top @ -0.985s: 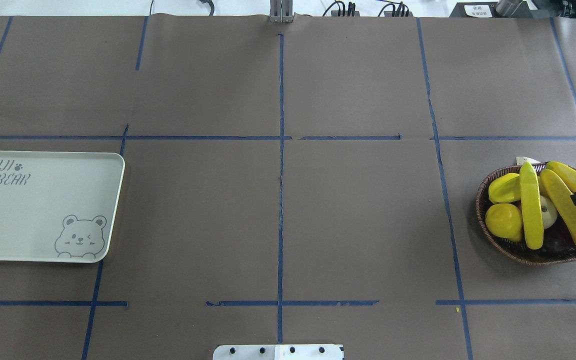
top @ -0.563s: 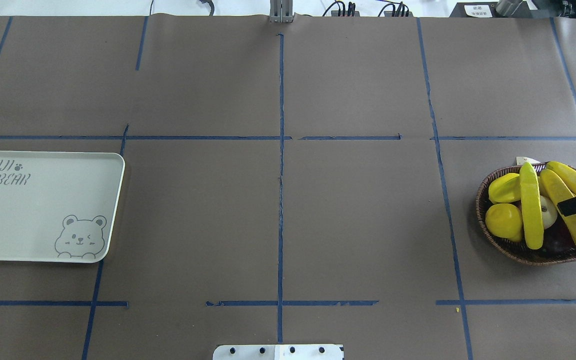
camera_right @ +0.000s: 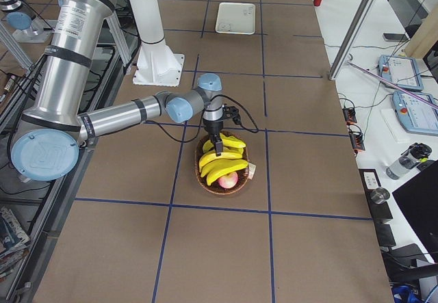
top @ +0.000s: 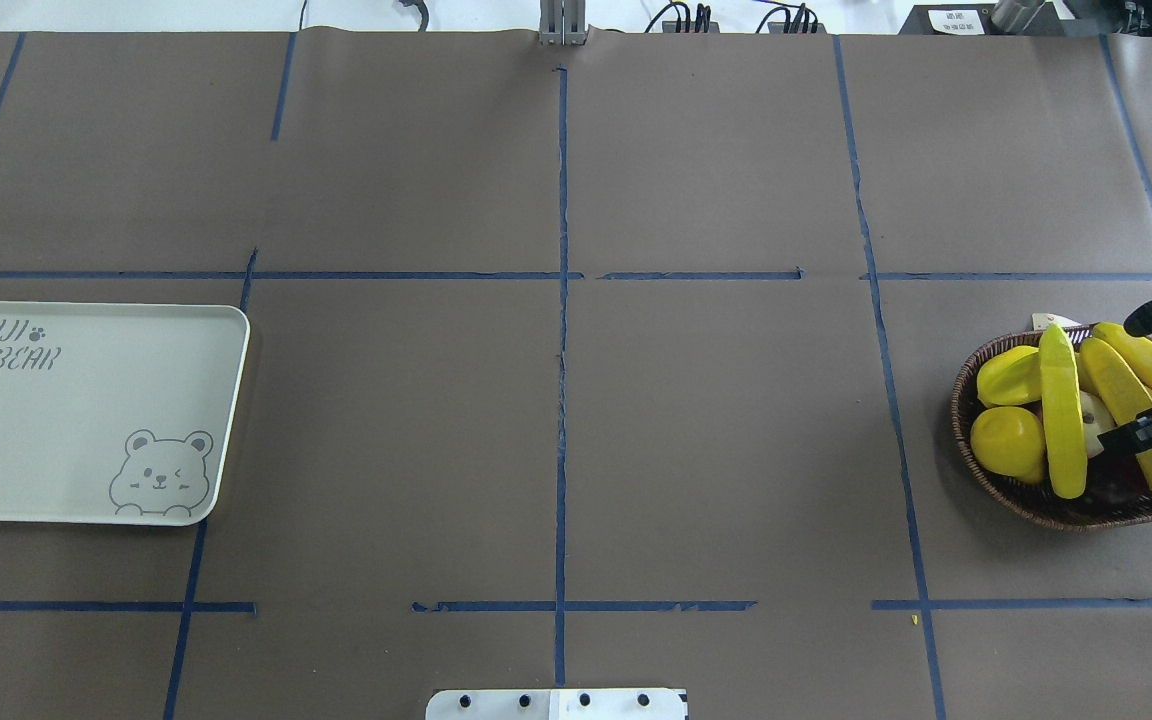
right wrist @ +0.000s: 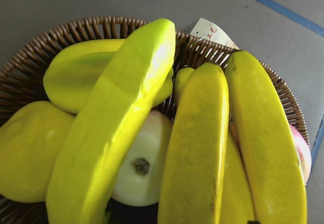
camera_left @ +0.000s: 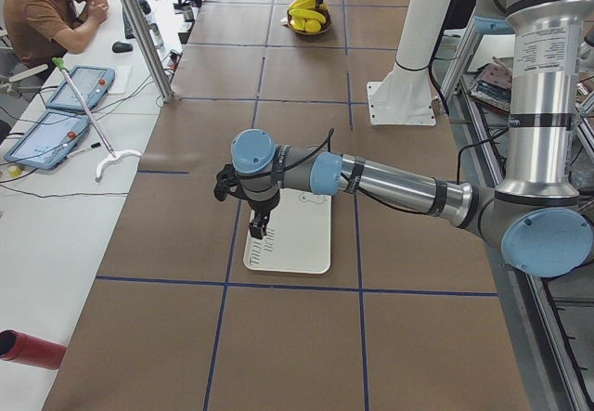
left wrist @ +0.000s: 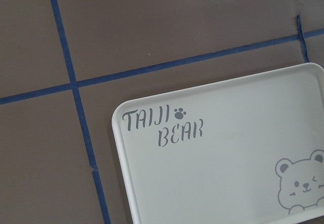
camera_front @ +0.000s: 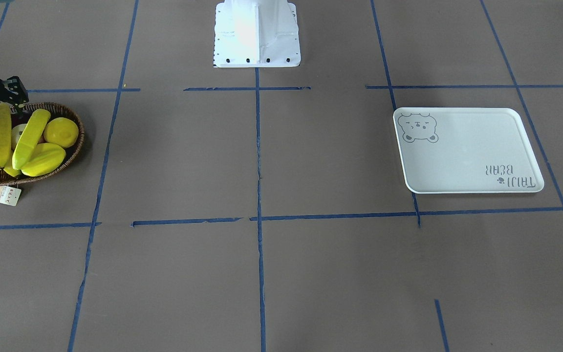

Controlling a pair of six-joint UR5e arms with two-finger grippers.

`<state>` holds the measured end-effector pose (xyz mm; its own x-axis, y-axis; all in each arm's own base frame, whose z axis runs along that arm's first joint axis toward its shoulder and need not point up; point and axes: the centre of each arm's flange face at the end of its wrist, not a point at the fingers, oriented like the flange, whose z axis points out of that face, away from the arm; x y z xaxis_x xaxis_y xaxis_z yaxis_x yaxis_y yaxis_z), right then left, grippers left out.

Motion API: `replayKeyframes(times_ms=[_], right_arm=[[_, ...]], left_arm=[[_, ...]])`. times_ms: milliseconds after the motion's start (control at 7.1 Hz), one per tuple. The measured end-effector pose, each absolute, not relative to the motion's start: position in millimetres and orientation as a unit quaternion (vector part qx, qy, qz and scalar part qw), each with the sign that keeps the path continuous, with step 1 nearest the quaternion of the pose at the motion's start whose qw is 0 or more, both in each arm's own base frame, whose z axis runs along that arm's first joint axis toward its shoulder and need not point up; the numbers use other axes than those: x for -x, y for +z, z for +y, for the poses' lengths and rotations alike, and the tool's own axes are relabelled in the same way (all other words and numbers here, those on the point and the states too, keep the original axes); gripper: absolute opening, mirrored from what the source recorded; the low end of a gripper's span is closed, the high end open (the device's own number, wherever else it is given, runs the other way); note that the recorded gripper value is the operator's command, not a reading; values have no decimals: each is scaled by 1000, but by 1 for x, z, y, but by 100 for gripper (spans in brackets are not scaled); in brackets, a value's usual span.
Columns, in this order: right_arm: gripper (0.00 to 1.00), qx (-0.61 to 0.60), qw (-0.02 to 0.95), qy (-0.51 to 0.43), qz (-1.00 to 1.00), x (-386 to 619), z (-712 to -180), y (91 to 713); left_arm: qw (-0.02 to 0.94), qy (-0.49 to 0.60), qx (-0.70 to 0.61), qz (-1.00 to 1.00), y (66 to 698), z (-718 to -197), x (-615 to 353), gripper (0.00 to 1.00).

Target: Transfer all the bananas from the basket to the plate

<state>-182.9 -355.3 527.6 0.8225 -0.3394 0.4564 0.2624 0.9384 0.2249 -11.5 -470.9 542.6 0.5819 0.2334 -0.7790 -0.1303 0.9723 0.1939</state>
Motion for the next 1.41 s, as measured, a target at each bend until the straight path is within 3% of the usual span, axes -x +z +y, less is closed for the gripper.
replayKeyframes(times_ms=[422,704,845,1267,1408], right_arm=[[81,-72,955,-166,-237,189,-358,543],[73,-73,954,-167,-237,191,-360,542],[62,-74,954,-167,-237,191,-360,542],[15,-73,953,-167,-242,190,-360,540],[8,-73,953,-165,-242,187,-359,537]], left_arm=[[880,102,-57,460,540,-470,10,100],[879,102,-57,461,540,-470,10,100],[879,102,-56,461,541,-470,9,100],[879,102,-57,462,540,-472,9,100],[879,102,-57,462,539,-472,9,100]])
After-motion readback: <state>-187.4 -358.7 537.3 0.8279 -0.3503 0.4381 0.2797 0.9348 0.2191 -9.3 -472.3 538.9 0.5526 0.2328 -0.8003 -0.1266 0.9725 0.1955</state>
